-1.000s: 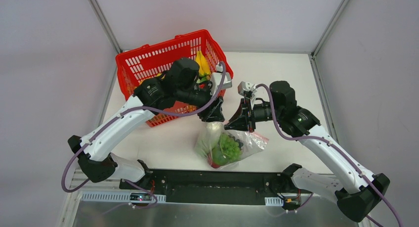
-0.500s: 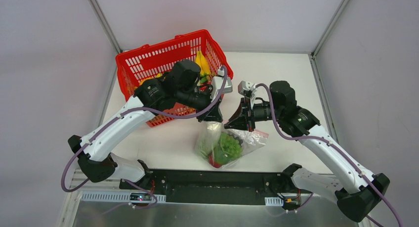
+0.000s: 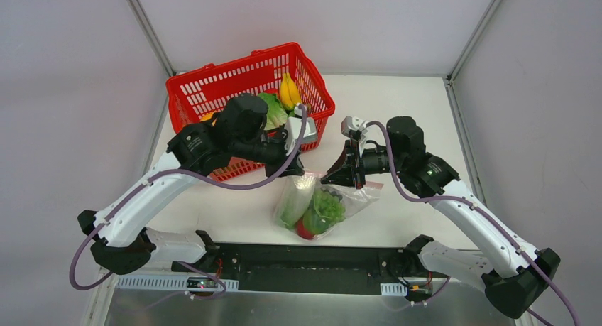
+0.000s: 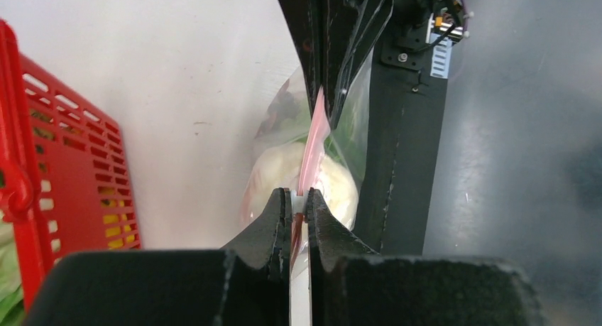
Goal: Place the food in the zip-top bag and seal the zipper
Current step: Zip the zipper food storage bag at the center of the board, then place the zipper food storage bag at the center of the board.
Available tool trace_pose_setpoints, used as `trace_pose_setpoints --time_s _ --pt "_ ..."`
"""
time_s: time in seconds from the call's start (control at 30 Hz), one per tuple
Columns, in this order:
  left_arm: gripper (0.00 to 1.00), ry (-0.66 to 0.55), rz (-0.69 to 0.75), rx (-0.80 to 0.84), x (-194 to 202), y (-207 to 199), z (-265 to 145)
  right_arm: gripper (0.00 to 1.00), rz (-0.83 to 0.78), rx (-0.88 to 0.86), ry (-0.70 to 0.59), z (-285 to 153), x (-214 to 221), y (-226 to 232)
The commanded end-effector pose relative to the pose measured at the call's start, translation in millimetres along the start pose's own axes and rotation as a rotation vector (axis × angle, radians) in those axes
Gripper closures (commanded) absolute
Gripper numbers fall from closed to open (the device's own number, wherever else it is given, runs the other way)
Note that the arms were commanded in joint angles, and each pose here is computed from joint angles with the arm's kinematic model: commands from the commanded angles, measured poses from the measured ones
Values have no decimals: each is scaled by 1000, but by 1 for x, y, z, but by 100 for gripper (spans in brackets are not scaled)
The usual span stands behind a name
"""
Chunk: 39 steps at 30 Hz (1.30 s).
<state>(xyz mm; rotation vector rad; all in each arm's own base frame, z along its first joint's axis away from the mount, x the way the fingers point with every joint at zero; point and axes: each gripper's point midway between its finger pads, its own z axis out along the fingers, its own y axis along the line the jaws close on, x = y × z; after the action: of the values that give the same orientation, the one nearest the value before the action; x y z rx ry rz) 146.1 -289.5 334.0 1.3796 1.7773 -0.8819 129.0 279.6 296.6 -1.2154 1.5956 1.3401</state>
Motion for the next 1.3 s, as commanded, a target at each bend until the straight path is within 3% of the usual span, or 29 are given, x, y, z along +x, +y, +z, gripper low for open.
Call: trace_pose_setpoints --time_s 0.0,0.5,0.53,0.63,0.67,0.77,0.93,1.07,1.27 --pt "100 48 32 -120 21 9 -27 100 -74 -11 -48 -7 -20 10" --pt "100 14 -18 -287 40 27 -47 100 -80 21 -58 -9 -22 7" --pt "90 -7 -25 -282 38 26 -47 100 -84 21 -63 -9 -23 8" --pt "44 -51 -48 -272 30 24 -45 100 -92 30 -84 -11 -28 10" --pt "34 -60 -61 -282 28 25 -45 100 -97 39 -92 -12 -30 10" --pt "17 -96 -98 -321 22 29 -49 100 -120 100 -115 -19 -35 7" --pt "1 -252 -158 -419 10 36 -68 100 -137 397 -225 -60 -73 -4" --pt "1 -353 -197 -428 7 31 -78 100 -157 771 -337 -113 -91 -40" --pt "1 -408 -244 -467 9 36 -80 100 -142 1238 -331 -166 -100 -108"
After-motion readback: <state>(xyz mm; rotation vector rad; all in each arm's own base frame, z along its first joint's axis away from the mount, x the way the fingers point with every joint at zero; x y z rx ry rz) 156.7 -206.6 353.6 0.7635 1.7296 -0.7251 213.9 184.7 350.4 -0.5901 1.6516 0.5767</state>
